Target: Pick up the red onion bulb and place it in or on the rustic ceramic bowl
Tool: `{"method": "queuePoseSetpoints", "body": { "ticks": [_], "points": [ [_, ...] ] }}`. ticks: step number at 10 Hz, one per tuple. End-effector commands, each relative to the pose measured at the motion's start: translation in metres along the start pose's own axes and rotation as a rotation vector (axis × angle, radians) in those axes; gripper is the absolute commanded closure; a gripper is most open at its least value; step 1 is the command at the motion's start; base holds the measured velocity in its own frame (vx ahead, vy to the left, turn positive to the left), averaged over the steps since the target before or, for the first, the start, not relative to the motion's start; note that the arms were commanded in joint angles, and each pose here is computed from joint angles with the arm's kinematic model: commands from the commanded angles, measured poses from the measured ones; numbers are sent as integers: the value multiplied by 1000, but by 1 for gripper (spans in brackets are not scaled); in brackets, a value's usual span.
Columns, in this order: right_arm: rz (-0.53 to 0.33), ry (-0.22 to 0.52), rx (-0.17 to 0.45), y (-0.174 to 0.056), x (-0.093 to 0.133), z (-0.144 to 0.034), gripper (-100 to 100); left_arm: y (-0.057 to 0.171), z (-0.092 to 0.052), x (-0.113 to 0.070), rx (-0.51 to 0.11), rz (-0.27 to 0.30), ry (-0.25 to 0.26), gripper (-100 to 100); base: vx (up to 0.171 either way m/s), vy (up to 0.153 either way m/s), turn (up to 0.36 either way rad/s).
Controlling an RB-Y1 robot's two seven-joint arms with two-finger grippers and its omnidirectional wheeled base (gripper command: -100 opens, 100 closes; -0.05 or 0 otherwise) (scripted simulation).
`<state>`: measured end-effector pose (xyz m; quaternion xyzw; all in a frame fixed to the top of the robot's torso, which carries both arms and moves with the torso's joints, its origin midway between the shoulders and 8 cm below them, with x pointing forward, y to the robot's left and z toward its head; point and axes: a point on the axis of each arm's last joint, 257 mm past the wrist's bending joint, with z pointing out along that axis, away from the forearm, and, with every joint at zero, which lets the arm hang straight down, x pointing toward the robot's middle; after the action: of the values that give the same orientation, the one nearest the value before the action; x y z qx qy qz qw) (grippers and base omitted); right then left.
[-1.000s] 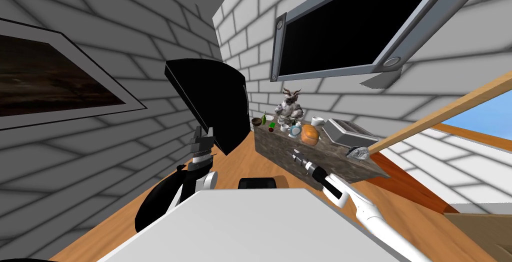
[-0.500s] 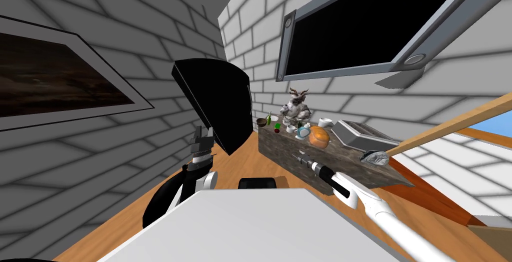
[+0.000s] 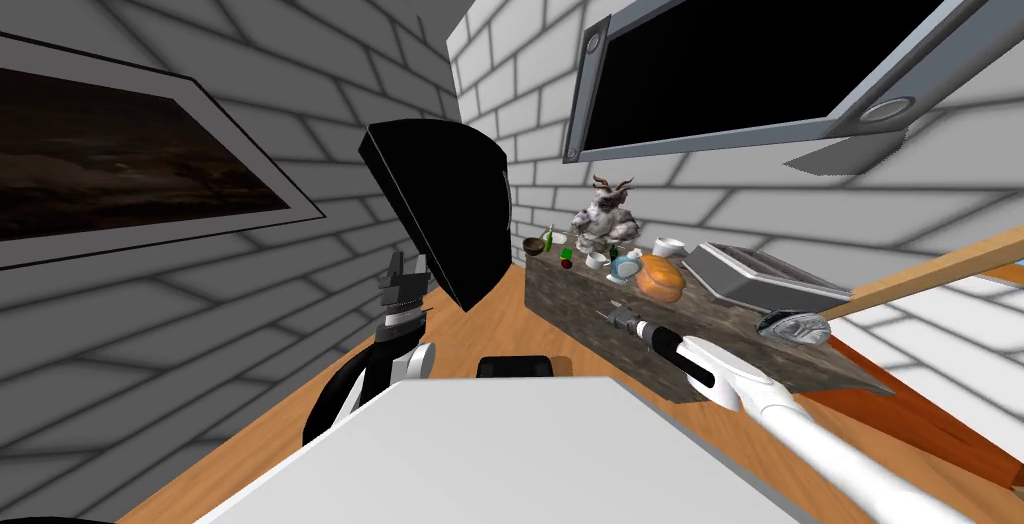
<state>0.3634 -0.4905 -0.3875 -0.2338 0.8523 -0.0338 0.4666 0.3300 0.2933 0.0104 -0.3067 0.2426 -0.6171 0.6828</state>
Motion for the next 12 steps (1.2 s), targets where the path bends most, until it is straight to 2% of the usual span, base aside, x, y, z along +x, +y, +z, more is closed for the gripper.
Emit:
{"method": "queuePoseSetpoints", "body": {
  "ticks": [1, 3, 4, 6, 7, 8, 9, 10, 12],
  "points": [
    [-52, 54, 24, -21, 16, -9, -100, 0, 0, 0, 0, 0, 0, 0, 103, 187, 17],
    [-193, 140, 56, -67, 29, -22, -100, 0, 0, 0, 0, 0, 0, 0, 115, 209, 73],
    [-202, 139, 56, -69, 26, -23, -100, 0, 0, 0, 0, 0, 0, 0, 73, 201, 18],
    [-197, 155, 65, -74, 34, -26, -100, 0, 0, 0, 0, 0, 0, 0, -5, 40, -5],
    [-263, 198, 82, -98, 38, -35, -100, 0, 0, 0, 0, 0, 0, 0, 31, 72, 71],
    [-262, 203, 85, -99, 40, -36, -100, 0, 0, 0, 0, 0, 0, 0, 57, 103, 32],
    [-321, 247, 104, -124, 44, -47, -100, 0, 0, 0, 0, 0, 0, 0, 88, 156, 60],
    [-321, 247, 104, -124, 44, -47, -100, 0, 0, 0, 0, 0, 0, 0, 90, 161, 15],
    [-425, 321, 137, -166, 47, -67, -100, 0, 0, 0, 0, 0, 0, 0, 126, 201, 67]
  ]
}}
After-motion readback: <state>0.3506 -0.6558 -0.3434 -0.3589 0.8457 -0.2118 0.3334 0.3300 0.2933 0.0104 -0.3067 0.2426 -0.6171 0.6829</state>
